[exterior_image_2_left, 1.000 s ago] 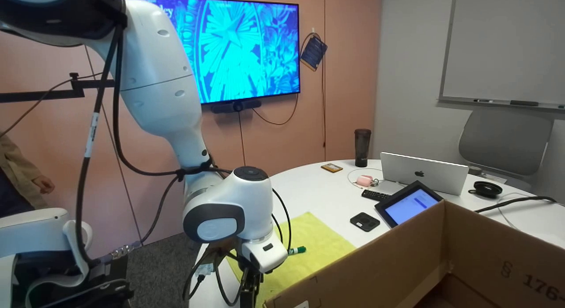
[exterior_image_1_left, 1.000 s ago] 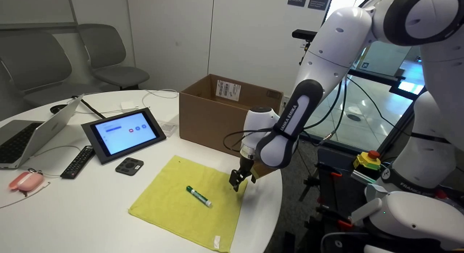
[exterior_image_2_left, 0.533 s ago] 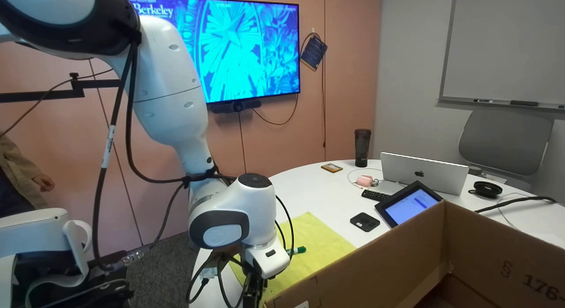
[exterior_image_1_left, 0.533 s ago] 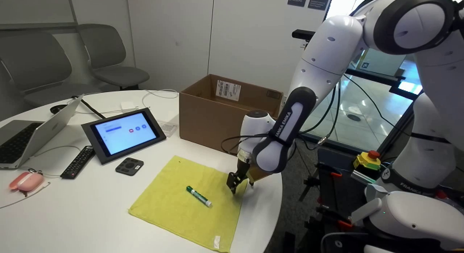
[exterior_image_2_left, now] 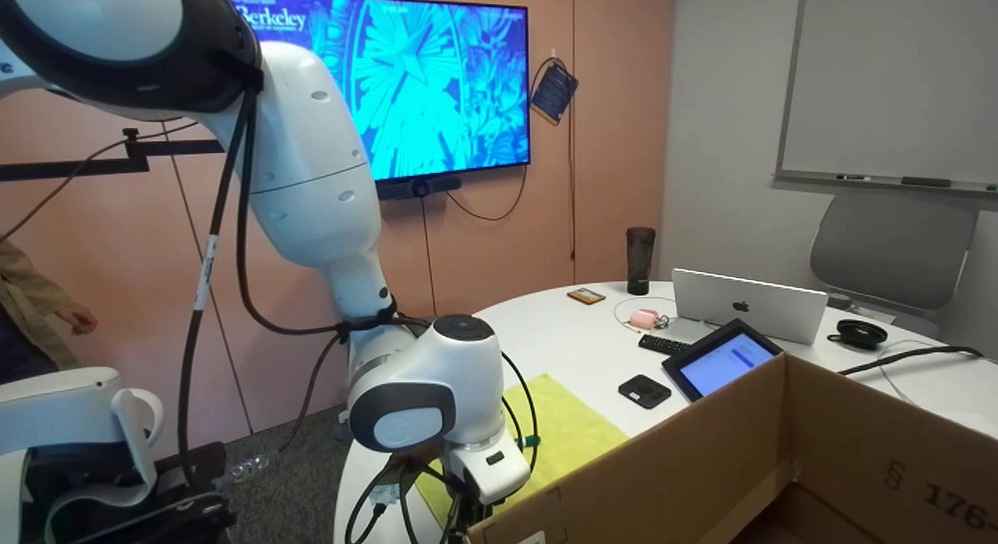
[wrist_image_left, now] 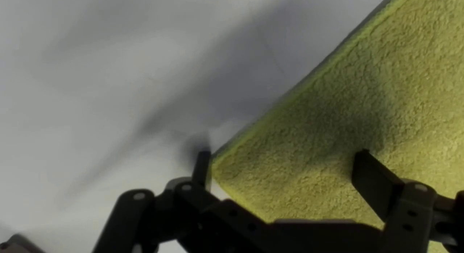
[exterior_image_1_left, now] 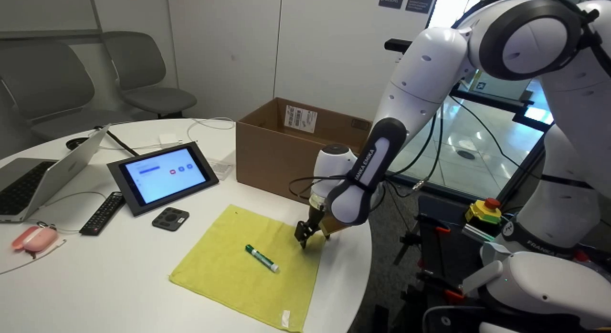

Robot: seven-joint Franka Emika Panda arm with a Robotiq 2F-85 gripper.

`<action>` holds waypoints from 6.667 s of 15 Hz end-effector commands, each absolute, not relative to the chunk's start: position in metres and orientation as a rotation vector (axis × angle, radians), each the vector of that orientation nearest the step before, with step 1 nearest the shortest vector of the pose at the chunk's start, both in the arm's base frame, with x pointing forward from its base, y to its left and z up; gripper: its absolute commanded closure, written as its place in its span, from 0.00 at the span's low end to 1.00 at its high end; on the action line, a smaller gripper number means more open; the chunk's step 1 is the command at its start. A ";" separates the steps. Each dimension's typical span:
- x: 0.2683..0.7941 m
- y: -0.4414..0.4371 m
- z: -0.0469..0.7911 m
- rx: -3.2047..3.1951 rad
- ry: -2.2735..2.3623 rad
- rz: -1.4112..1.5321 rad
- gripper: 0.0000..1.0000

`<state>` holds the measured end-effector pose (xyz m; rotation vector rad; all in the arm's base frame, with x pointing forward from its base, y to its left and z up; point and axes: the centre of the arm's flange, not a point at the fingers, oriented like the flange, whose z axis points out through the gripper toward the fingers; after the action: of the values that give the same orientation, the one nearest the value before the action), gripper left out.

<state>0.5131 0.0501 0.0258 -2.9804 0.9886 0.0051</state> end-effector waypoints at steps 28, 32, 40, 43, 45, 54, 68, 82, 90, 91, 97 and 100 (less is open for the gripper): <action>0.548 0.131 0.110 -3.002 0.623 -0.027 1.00; 0.556 0.197 0.120 -3.033 0.385 -0.080 1.00; 0.514 0.312 0.075 -3.155 -0.108 0.047 1.00; 0.506 0.323 0.072 -3.159 -0.184 0.064 0.74; 0.504 0.325 0.073 -3.163 -0.216 0.053 0.60; 0.547 0.310 0.137 -3.120 -0.146 -0.183 0.00; 0.677 0.211 0.089 -3.042 0.489 -0.105 0.00; 0.724 0.189 0.041 -2.879 1.143 -0.092 0.00; 0.719 0.186 0.018 -2.910 1.222 -0.018 0.03; 0.719 0.186 0.018 -2.913 1.226 -0.012 0.21; 0.720 0.184 0.030 -2.913 1.224 0.017 0.64; 0.721 0.185 0.037 -2.912 1.216 0.013 0.88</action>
<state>0.7127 0.1820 0.0392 -2.9039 1.2071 0.0219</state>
